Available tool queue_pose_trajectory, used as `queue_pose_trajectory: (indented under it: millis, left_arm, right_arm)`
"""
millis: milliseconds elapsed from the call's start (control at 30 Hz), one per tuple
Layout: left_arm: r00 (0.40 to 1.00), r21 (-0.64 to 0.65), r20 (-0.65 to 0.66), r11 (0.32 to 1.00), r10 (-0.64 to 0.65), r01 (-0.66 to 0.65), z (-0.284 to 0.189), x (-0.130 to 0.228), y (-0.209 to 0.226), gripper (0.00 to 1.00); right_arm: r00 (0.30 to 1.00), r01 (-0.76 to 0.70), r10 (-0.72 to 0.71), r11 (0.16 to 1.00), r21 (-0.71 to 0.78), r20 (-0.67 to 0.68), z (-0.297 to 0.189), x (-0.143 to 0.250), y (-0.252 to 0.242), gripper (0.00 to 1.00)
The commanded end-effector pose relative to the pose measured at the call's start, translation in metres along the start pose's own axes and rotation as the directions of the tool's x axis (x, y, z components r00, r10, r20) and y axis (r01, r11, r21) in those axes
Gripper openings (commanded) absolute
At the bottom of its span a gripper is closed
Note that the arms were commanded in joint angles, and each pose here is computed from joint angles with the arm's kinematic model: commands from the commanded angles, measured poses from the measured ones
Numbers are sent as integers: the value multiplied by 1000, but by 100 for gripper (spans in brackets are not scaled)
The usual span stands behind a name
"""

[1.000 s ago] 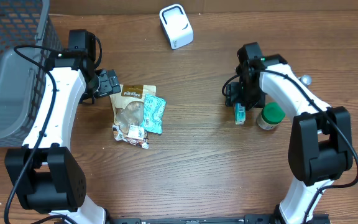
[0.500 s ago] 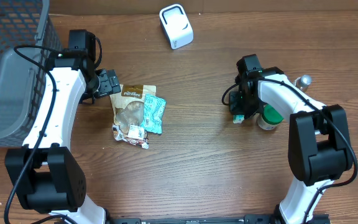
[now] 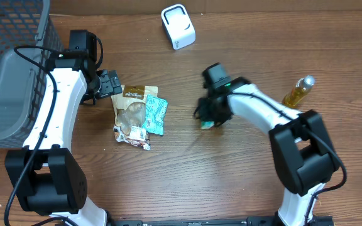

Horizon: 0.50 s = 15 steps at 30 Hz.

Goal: Scan the item barcode
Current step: 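Lower the right gripper onto the Kleenex tissue pack and close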

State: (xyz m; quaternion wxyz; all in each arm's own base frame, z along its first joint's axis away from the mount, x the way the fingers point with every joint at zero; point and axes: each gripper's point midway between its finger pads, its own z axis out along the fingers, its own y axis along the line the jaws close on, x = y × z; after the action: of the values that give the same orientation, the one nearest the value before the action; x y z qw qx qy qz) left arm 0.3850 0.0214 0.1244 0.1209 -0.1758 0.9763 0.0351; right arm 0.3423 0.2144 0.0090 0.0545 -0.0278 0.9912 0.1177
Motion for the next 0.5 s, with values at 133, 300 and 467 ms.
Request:
queue_pose_trajectory:
  millis: [133,300,467]
  left_arm:
    - [999,7,34,1000,-3,3,-10,-6,0,100]
    - [999,7,34,1000,-3,3,-10,-6,0,100]
    - [999,7,34,1000,-3,3,-10,-6,0,100]
  right_arm:
    - [998,18,-23,996,83,61,-1,16,32,23]
    - [997,46,-50,996,80,54,1,23,40,22]
    - [997,46,-50,996,79,53,1,23,40,27]
